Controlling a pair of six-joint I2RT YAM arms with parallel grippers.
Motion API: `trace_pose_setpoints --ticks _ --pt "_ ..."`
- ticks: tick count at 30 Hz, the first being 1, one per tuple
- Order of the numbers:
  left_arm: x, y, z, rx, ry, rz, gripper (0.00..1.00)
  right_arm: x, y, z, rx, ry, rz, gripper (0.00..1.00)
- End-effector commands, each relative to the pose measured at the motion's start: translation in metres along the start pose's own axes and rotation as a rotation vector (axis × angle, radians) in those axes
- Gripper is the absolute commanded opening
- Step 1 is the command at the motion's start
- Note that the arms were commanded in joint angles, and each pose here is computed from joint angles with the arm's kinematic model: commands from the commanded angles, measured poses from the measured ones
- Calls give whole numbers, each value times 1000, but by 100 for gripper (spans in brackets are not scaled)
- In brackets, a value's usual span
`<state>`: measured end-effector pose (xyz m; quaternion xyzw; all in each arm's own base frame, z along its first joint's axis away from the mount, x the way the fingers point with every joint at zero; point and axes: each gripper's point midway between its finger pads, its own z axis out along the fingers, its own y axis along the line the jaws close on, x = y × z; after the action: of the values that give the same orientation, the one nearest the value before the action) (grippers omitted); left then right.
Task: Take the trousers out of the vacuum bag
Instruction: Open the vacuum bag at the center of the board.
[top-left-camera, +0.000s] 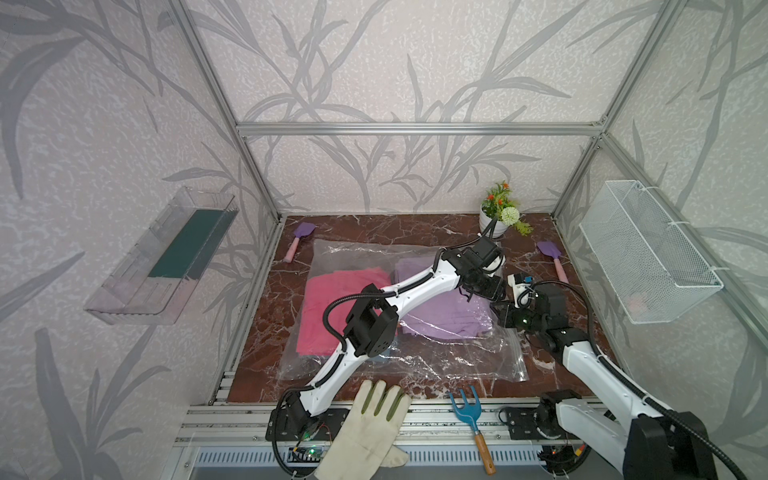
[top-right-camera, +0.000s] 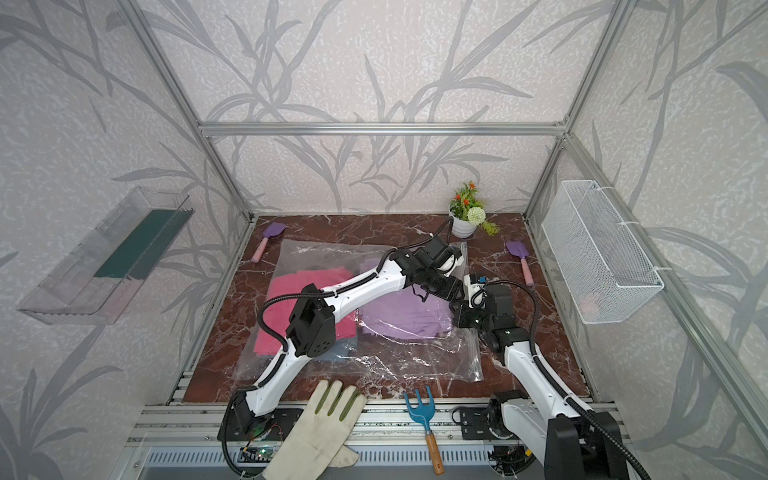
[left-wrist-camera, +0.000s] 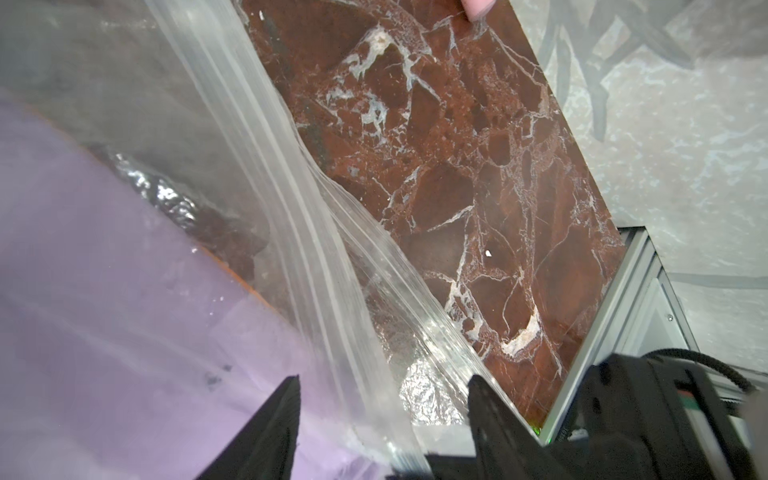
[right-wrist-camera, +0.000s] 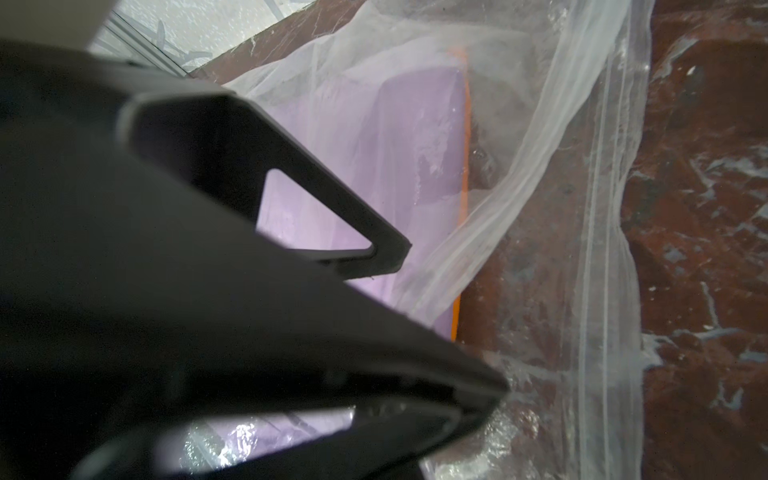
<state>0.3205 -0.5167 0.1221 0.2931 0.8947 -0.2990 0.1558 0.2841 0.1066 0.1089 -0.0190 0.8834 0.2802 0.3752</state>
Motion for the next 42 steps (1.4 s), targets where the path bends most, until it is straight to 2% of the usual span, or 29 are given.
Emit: trace_pose_setpoints --ticks 1,10,17,22,27,29,32,33,38,40,42 --pt "17 -10 11 -7 55 38 64 -5 7 -2 -27 -25 -27 0" --pt "31 -2 27 -63 112 88 63 -5 8 -1 -34 -26 -27 0" --pt "37 2 33 -80 136 113 54 -6 8 -1 -35 -32 -29 0" --pt "41 9 35 -117 147 128 36 -7 8 -1 -32 -34 -31 0" --pt "39 7 35 -111 140 116 14 -7 7 -1 -30 -33 -28 0" --pt "37 6 34 -111 134 116 0 -6 8 -1 -32 -32 -28 0" --pt "34 6 31 -120 123 114 0 -5 7 -2 -31 -31 -21 0" --pt "33 6 30 -120 120 115 0 -4 7 -2 -28 -31 -18 3" --pt "27 7 24 -139 101 114 0 -1 6 -12 -11 -59 17 32" --pt "26 7 22 -145 94 114 0 -1 5 -22 10 -91 32 37" --pt "25 7 21 -149 89 112 0 -4 5 -34 39 -126 33 37"
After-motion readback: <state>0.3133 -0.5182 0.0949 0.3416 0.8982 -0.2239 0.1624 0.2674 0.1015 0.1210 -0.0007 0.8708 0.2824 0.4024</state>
